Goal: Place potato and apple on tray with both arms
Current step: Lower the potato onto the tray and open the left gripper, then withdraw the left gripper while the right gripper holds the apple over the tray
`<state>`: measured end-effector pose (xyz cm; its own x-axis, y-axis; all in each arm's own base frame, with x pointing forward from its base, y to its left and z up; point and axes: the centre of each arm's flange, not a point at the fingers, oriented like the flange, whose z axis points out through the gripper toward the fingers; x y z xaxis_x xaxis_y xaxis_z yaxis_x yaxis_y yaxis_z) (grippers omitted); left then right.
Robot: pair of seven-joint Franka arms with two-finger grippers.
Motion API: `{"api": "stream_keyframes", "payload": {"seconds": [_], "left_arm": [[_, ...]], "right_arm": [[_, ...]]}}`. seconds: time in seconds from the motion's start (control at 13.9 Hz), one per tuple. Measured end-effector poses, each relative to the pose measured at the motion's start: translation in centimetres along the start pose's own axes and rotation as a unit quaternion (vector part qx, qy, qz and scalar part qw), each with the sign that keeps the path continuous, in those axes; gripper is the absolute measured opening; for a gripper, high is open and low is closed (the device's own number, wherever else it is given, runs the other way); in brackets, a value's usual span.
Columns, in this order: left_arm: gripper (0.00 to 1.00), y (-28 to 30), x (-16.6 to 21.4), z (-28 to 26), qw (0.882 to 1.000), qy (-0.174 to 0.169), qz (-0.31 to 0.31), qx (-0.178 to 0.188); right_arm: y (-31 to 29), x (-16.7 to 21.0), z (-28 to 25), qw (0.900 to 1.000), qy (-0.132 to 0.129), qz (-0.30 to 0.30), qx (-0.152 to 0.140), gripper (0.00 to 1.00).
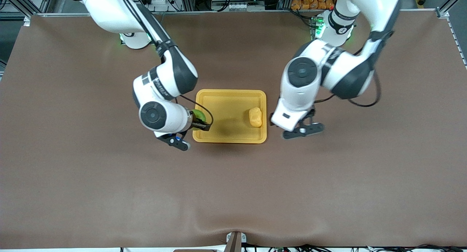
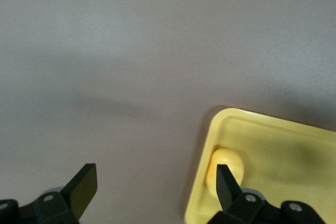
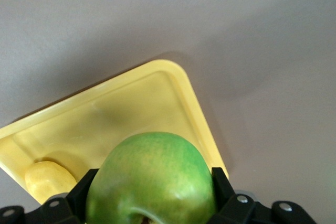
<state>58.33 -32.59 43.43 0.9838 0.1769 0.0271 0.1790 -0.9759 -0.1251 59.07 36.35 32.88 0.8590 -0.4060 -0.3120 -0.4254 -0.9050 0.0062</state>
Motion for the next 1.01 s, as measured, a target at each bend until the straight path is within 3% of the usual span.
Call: {"api": "stream_keyframes", "payload": {"seconds": [0.22,0.58,1.01], "left_arm": [[1.00,-4.9,1.9,-3.4,1.000,0.001,-0.008,0.004],[1.00,-9.9,1.4,-8.9,1.000,0.005,-0.023,0.013],[1.00,-20.3,2.8,-13.9,0.998,0.012,0.055,0.020]], "right_arm": [[-0.8,-1.2,2.9,1.000,0.011,0.004,0.003,0.91],[-0.9,-2.5,8.0,0.999,0.035,0.008,0.013,0.91],[-0.3,-2.7,10.8,0.998,0.055,0.010,0.024,0.91]]}}
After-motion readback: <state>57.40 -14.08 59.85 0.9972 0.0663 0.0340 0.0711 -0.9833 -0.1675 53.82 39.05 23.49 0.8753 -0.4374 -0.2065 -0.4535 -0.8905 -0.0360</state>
